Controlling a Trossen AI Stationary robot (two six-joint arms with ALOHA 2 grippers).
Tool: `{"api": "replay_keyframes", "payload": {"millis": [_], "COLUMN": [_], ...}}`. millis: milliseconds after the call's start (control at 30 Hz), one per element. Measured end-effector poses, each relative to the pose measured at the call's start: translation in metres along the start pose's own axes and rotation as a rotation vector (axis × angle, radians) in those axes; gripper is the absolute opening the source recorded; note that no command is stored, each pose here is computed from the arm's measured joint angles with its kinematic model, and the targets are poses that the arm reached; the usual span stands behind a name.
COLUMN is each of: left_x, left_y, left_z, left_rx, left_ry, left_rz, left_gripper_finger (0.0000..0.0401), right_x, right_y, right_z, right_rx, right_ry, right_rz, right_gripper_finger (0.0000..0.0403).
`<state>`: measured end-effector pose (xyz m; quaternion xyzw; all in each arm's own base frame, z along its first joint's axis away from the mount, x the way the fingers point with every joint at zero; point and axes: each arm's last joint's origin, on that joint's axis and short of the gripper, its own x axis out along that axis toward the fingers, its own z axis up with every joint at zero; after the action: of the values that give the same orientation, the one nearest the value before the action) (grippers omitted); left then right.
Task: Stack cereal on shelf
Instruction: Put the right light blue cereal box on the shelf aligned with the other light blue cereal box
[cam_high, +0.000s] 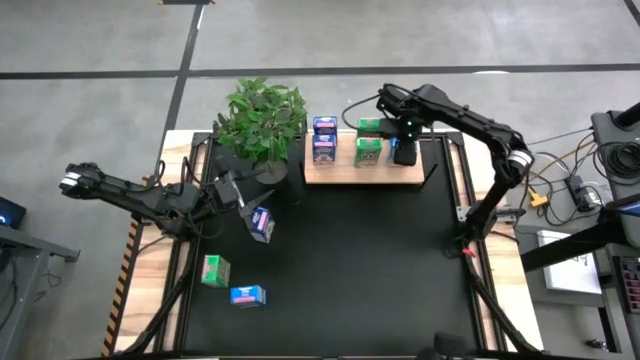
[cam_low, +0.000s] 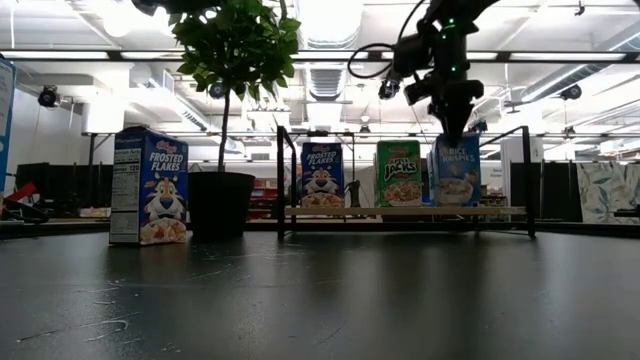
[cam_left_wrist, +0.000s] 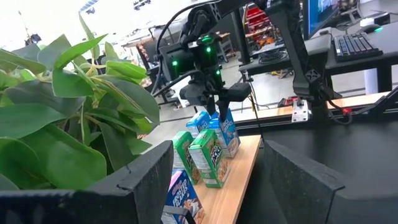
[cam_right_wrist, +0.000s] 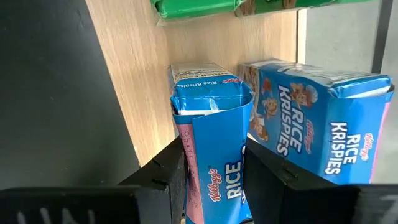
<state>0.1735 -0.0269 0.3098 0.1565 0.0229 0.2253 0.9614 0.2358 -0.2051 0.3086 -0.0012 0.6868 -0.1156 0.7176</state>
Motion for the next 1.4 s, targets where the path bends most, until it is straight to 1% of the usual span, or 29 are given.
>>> {"api": "replay_keyframes", "payload": {"millis": [367,667,767,933,1233,1333,1400], "left_x": [0.0,0.0,0.0,0.0,0.0,0.0,0.0], "left_y": [0.0,0.0,0.0,0.0,0.0,0.0,0.0], "left_z": [0.0,0.0,0.0,0.0,0.0,0.0,0.0], "left_rx": [0.001,0.001,0.001,0.001,0.001,0.001,0.001], "left_ry": [0.001,0.001,0.001,0.001,0.001,0.001,0.001], "left_rz": [0.0,0.0,-0.001,0.0,-0.001,0.0,-0.001], "left_gripper_finger": [0.0233,0.0233,0.0233,0.0233,0.0233,0.0233,0.0233], "right_x": [0.009,0.008,0.008,0.004,-0.022,-0.028,-0.027], "right_y": [-0.002,-0.002,-0.002,-0.001,-0.003,-0.005,-0.005], "right_z": [0.005,0.006,0.005,0.003,0.003,0.005,0.007], "right_rx": [0.014,0.029,0.036,0.034,0.105,0.125,0.135], "right_ry": [0.017,0.008,0.009,0.022,-0.011,-0.053,-0.077], "right_rz": [0.009,0.002,0.002,0.01,-0.001,0.0,-0.002], "right_gripper_finger": [0.0121,0.0176,0.0187,0.0189,0.0188,0.0174,0.0155]}}
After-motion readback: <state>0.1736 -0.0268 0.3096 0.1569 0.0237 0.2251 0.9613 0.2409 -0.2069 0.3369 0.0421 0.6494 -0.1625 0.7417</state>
